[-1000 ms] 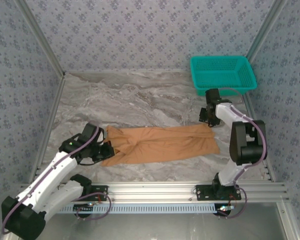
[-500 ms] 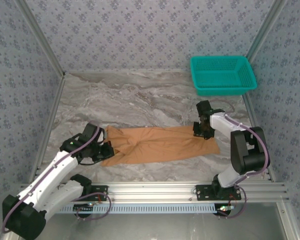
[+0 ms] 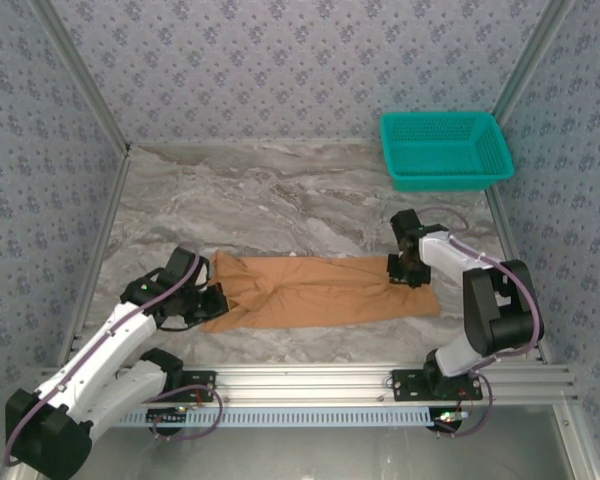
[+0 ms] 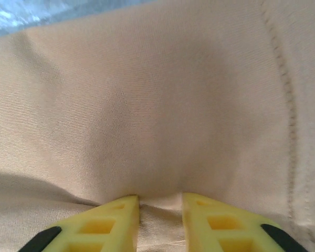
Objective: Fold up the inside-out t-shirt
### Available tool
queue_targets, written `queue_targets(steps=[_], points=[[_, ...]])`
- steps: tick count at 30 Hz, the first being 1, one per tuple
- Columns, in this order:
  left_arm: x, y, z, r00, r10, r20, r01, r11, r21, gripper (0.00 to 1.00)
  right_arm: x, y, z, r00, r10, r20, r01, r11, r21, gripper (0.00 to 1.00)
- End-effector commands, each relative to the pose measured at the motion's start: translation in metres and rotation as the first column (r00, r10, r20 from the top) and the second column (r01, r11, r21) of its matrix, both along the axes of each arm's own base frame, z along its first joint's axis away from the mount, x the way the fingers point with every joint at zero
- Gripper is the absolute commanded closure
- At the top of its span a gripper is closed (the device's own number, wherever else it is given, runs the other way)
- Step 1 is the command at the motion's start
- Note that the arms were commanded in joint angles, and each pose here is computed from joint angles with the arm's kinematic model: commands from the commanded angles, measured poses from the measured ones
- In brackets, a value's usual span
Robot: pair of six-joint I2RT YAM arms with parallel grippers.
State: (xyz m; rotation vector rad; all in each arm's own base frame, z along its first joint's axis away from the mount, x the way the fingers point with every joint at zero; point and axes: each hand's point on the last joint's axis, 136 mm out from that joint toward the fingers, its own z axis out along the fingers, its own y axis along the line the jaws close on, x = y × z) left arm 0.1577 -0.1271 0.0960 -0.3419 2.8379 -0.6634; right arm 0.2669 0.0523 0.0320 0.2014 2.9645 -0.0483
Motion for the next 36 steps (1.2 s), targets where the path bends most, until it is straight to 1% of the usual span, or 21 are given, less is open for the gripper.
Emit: queue_targets(steps=[1,4,7,10,12,14,16,17,18,20,21,23,27,29,32,36], points=[[0.002,0.0,0.002,1.0,0.019,0.022,-0.019,1.0,-0.008,1.0,0.025,0.02,0.047,0.979,0.074,0.19,-0.076,0.997,0.008,0.64],[0.002,0.003,0.0,0.999,0.032,0.027,-0.032,0.999,0.0,1.0,0.031,0.064,0.065,0.941,0.169,0.294,-0.205,0.974,0.094,0.59],[0.002,0.004,-0.003,0.999,0.034,0.02,-0.034,0.999,0.008,0.96,0.023,0.118,0.07,0.901,0.262,0.346,-0.343,0.918,0.197,0.57],[0.001,0.003,-0.008,1.0,0.03,-0.001,-0.03,0.999,0.012,0.95,0.005,0.178,0.075,0.831,0.364,0.42,-0.501,0.818,0.282,0.54],[0.0,0.001,-0.01,0.999,0.024,-0.021,-0.024,1.0,0.012,0.93,-0.015,0.219,0.075,0.779,0.431,0.455,-0.596,0.734,0.325,0.51],[0.0,0.002,-0.01,0.999,0.021,-0.033,-0.02,1.0,0.02,0.87,-0.031,0.252,0.074,0.746,0.474,0.468,-0.651,0.667,0.362,0.5],[0.002,0.004,-0.002,1.0,0.022,-0.01,-0.022,0.999,0.028,0.81,-0.045,0.282,0.071,0.711,0.513,0.481,-0.697,0.603,0.388,0.48],[0.004,0.006,0.003,1.0,0.028,0.013,-0.028,0.999,0.034,0.74,-0.052,0.296,0.068,0.702,0.523,0.484,-0.709,0.575,0.407,0.48],[0.006,0.009,0.009,0.999,0.033,0.039,-0.035,0.998,0.043,0.68,-0.058,0.308,0.065,0.703,0.524,0.48,-0.71,0.554,0.434,0.48],[0.012,0.014,0.02,0.994,0.045,0.099,-0.051,0.997,0.055,0.6,-0.068,0.328,0.058,0.705,0.533,0.467,-0.709,0.516,0.481,0.47],[0.016,0.017,0.025,0.99,0.052,0.127,-0.06,0.996,0.063,0.56,-0.072,0.336,0.052,0.711,0.539,0.451,-0.702,0.509,0.498,0.47],[0.026,0.019,0.028,0.985,0.065,0.162,-0.076,0.995,0.067,0.54,-0.077,0.344,0.042,0.718,0.551,0.424,-0.693,0.514,0.506,0.48],[0.058,0.003,0.028,0.975,0.086,0.207,-0.085,0.996,-0.013,0.53,-0.079,0.353,0.028,0.741,0.552,0.382,-0.663,0.516,0.542,0.53],[0.071,-0.007,0.022,0.974,0.076,0.211,-0.07,0.997,-0.037,0.53,-0.078,0.356,0.025,0.748,0.55,0.372,-0.654,0.515,0.554,0.54],[0.085,-0.015,0.009,0.976,0.067,0.208,-0.06,0.997,-0.041,0.53,-0.076,0.361,0.021,0.754,0.544,0.368,-0.646,0.513,0.566,0.55],[0.1,-0.018,-0.01,0.979,0.053,0.197,-0.051,0.999,-0.014,0.54,-0.075,0.363,0.006,0.78,0.539,0.317,-0.607,0.532,0.59,0.6]])
